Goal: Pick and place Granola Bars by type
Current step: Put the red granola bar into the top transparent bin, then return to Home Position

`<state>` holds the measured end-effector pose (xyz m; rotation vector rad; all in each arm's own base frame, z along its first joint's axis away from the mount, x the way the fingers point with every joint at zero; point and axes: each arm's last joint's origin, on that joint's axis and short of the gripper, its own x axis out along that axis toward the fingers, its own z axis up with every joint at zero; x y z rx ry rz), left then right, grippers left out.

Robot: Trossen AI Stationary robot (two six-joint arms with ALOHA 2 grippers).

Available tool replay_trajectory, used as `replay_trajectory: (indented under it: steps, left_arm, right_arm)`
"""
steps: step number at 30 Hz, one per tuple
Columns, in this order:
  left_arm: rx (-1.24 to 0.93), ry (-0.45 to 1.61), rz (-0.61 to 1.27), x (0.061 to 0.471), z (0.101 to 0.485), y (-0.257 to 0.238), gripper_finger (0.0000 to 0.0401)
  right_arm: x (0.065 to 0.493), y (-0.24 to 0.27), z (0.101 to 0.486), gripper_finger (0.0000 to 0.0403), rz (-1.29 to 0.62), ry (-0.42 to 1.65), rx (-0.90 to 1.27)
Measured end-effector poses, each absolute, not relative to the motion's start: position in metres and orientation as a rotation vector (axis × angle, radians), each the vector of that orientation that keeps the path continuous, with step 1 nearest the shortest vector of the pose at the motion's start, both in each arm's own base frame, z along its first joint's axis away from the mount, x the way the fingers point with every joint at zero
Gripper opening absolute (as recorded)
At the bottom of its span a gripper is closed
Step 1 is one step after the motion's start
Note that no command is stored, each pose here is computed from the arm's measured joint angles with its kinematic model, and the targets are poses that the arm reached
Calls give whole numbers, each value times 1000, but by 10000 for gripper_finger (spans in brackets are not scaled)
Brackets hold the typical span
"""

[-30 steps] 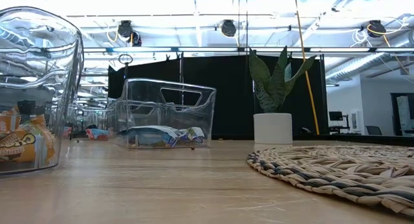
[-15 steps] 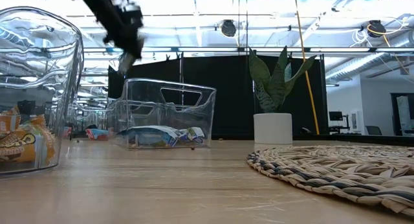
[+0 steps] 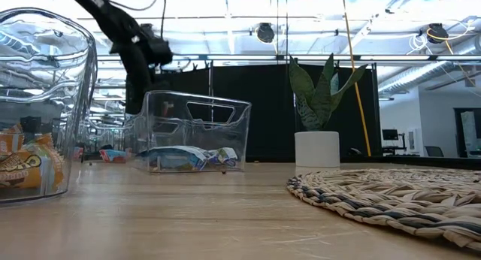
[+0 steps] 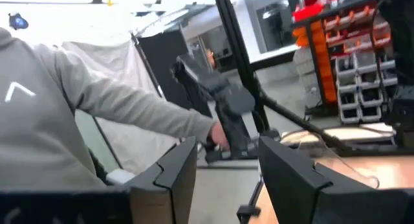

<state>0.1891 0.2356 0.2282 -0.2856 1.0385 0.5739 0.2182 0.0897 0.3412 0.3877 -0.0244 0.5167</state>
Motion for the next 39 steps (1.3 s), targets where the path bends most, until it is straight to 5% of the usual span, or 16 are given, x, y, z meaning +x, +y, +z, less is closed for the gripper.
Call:
replay_trajectory:
  steps: [5, 19, 30, 39]
  left_arm:
    - [-335, 1072, 607, 187, 213, 247, 25]
    - [-423, 834, 659, 176, 263, 227, 195]
    - [-636, 291, 451, 140, 368, 127, 252]
    - [-616, 41, 200, 87, 409, 43, 256]
  right_arm:
    - [218, 90, 344, 155, 480, -66, 395]
    - [218, 90, 345, 155, 481, -86, 359]
    - [218, 89, 344, 155, 473, -96, 257]
    - [216, 90, 341, 155, 611, -32, 259]
